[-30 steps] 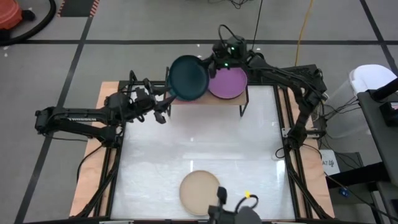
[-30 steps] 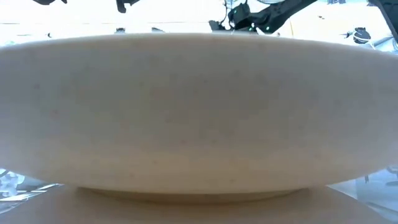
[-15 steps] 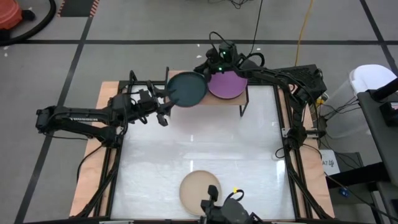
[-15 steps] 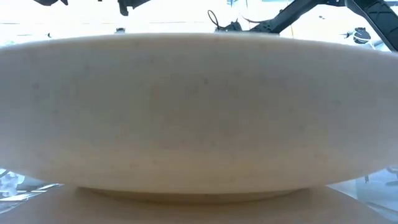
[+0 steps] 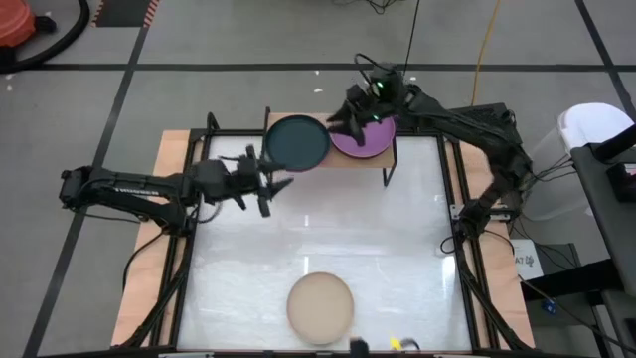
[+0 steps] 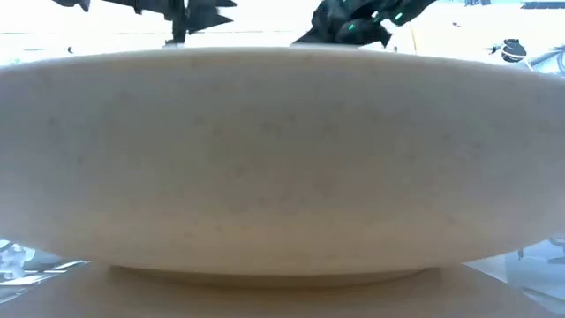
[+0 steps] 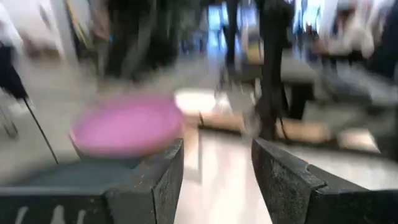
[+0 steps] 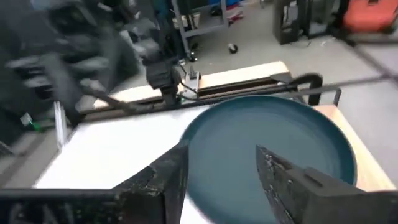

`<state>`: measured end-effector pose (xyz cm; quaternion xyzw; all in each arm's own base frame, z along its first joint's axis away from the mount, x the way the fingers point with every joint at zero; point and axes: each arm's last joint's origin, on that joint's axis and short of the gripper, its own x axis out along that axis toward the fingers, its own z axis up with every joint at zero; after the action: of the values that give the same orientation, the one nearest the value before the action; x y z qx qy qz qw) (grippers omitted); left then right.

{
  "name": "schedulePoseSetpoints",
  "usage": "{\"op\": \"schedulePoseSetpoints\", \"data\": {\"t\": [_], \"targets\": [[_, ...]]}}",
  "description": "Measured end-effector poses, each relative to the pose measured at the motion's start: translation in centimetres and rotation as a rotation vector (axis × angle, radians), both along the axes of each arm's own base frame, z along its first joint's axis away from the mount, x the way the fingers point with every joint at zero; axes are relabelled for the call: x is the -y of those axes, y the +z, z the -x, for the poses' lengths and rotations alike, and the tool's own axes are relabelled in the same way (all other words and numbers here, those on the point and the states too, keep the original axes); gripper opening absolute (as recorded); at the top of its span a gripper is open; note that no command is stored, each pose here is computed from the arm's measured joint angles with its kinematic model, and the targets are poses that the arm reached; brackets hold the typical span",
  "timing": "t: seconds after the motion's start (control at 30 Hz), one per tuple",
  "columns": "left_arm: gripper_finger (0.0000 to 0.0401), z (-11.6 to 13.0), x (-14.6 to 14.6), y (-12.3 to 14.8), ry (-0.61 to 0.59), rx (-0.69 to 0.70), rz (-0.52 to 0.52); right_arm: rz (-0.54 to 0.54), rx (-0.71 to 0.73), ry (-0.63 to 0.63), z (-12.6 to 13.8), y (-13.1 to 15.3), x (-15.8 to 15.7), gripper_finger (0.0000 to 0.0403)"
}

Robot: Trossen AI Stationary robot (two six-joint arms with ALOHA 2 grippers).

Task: Place and stack plates onto a shelf
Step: Stack the brown plate on top of the black plate on the shelf

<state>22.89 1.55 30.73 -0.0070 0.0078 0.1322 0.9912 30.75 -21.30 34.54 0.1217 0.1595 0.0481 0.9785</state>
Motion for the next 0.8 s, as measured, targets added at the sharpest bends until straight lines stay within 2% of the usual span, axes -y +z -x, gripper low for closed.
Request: {"op": "schedulePoseSetpoints", "data": {"t": [0.13, 0.27, 0.43, 0.6, 0.8], "targets": [[0.0193, -1.0, 1.1, -2.6, -0.046, -0.205, 0.078, 0.138, 0.016, -0.001, 2.5, 0.5, -4.6, 0.016], [0.0193, -2.7, 2.4, -5.5, -0.206, -0.349, 0.227, 0.21, 0.083, -0.018, 5.1, -0.5, -8.8, 0.0158], [0.0193, -4.6, 5.1, -8.5, -0.402, -0.458, 0.376, 0.2, 0.187, -0.023, 8.2, -4.2, -12.8, 0.0158], [0.0193, -5.5, 7.6, -10.8, -0.456, -0.531, 0.438, 0.196, 0.306, -0.072, 10.7, -7.4, -14.8, 0.0158], [0.0193, -6.5, 9.8, -12.9, -0.469, -0.554, 0.559, 0.12, 0.377, -0.084, 12.2, -9.6, -15.6, 0.0157]]}}
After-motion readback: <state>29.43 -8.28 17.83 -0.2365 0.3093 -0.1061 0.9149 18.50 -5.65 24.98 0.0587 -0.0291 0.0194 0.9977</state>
